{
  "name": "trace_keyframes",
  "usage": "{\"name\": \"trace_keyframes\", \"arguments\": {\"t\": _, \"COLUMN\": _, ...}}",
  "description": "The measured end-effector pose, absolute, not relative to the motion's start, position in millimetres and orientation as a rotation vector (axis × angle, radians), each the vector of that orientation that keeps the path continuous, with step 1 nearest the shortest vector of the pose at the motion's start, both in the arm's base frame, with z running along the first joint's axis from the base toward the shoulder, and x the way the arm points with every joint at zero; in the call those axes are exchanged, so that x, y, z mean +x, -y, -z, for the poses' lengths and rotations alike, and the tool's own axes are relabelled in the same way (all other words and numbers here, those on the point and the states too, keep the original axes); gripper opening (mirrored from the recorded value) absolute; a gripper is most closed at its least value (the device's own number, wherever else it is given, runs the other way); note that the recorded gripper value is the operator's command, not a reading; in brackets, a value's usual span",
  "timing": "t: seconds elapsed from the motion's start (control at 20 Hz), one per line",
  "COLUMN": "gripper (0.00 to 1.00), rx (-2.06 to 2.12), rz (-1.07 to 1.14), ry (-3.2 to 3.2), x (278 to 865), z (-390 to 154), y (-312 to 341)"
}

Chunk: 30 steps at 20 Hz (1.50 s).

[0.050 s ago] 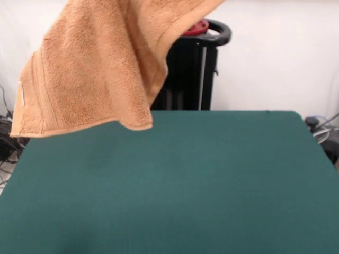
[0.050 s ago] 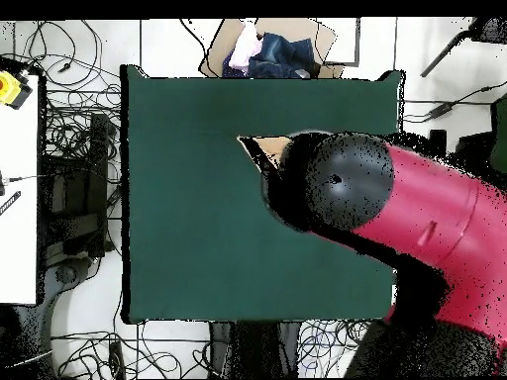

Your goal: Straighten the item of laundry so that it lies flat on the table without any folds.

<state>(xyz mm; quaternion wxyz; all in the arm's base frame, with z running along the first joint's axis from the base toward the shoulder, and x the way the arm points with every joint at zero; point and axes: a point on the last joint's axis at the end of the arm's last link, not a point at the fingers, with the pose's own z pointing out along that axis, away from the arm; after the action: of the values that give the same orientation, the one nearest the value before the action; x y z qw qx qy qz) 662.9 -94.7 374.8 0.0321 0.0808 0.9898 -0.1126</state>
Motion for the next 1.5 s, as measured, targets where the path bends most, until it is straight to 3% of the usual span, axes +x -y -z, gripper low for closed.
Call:
{"name": "trace_keyframes", "arguments": {"t": 0.4, "gripper": 0.0, "rx": 0.263, "rz": 0.311, "ry": -3.071, "x": 636.6, "z": -373.6, "y": 102.0}}
{"name": "trace_keyframes", "arguments": {"t": 0.45, "gripper": 1.0, "rx": 0.249, "rz": 0.295, "ry": -3.073, "x": 627.7, "z": -378.3, "y": 108.2}}
{"name": "trace_keyframes", "arguments": {"t": 1.5, "gripper": 1.0, "rx": 0.028, "rz": 0.405, "ry": -3.073, "x": 634.9, "z": -377.9, "y": 106.2}}
